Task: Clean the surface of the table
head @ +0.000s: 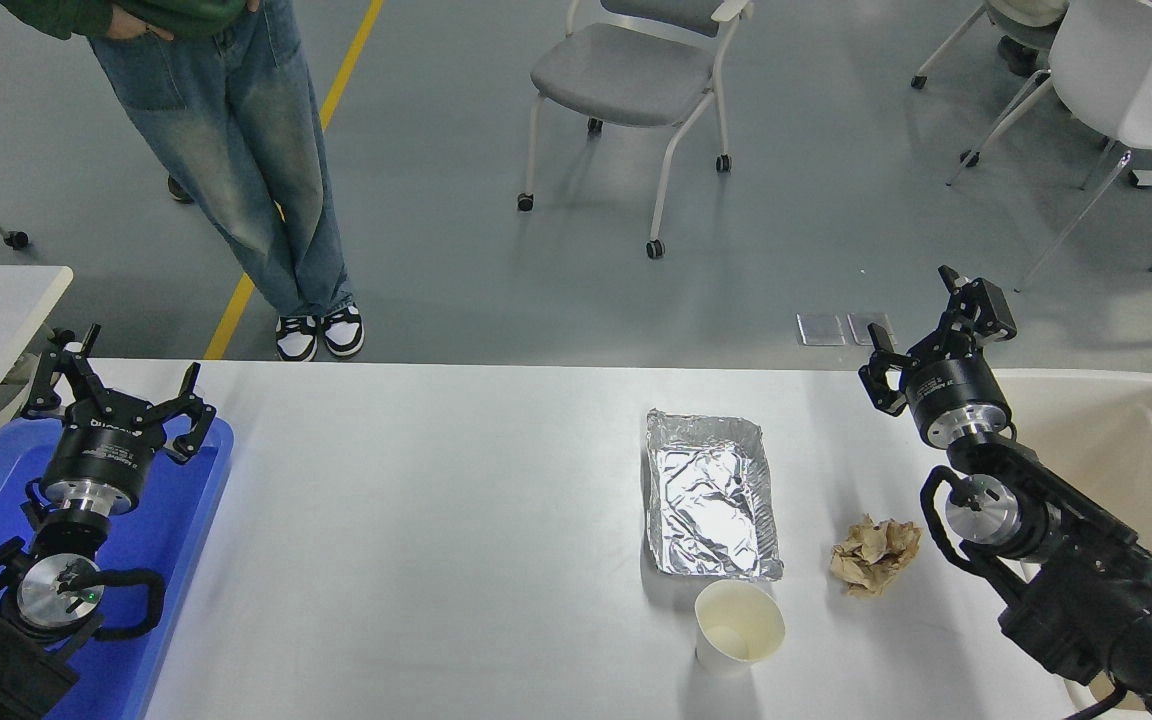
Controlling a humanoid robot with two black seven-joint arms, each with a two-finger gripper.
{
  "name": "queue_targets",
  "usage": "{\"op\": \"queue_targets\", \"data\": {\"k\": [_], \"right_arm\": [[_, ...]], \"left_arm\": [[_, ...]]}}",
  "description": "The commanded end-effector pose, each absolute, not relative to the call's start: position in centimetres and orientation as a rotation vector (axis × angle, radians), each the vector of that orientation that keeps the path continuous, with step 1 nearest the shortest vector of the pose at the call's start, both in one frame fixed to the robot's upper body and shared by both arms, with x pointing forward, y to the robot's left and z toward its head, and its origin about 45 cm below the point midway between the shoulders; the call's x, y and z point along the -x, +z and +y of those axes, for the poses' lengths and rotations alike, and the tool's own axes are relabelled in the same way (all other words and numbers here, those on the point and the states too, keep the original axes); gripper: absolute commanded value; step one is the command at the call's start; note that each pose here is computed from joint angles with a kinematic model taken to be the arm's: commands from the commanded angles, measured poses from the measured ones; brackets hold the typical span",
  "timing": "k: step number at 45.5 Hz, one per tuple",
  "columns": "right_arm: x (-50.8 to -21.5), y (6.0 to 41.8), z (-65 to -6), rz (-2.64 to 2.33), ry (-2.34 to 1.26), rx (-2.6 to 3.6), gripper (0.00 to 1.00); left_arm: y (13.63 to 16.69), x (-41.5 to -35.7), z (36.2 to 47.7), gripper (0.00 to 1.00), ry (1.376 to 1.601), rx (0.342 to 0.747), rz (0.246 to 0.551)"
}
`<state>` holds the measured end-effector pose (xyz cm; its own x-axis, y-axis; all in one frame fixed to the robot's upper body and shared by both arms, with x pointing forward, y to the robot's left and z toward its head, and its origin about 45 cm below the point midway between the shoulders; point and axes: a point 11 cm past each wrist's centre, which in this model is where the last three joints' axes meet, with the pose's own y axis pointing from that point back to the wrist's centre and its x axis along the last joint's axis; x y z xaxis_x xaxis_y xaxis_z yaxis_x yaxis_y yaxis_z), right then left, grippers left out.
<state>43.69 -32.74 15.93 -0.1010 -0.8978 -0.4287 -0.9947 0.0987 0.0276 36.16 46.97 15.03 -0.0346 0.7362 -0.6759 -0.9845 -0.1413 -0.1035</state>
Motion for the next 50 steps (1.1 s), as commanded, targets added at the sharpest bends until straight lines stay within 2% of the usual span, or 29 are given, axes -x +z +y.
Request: {"op": "queue_targets", "data": {"k": [1,4,5,6,44,50], "right_arm": [[-43.9,16.1,-32.1,2.073,0.454,1.871,0.99],[-43.9,16.0,-32.2,2.075,0.455,1.871,0.99],[-43.9,16.0,-32.2,2.076,0.454,1.870,0.99],[-43.9,16.0,-32.2,2.076,0.454,1.870,0.99],[-43.9,16.5,-33.1,2.079,0.443,1.843,0.99],[-43.5,16.7,-34.9,2.114,0.406,1.855,0.99]], "left_arm": [[15.01,-36.17,46.9,1.00,1.585,0.706,0.465],[15.01,-36.17,46.9,1.00,1.583,0.707,0.465],[14.94,-36.12,46.9,1.00,1.585,0.704,0.467],[15.03,-36.16,47.0,1.00,1.585,0.706,0.465],[15.05,-36.16,47.0,1.00,1.586,0.707,0.464],[15.05,-36.16,47.0,1.00,1.586,0.707,0.464]]}}
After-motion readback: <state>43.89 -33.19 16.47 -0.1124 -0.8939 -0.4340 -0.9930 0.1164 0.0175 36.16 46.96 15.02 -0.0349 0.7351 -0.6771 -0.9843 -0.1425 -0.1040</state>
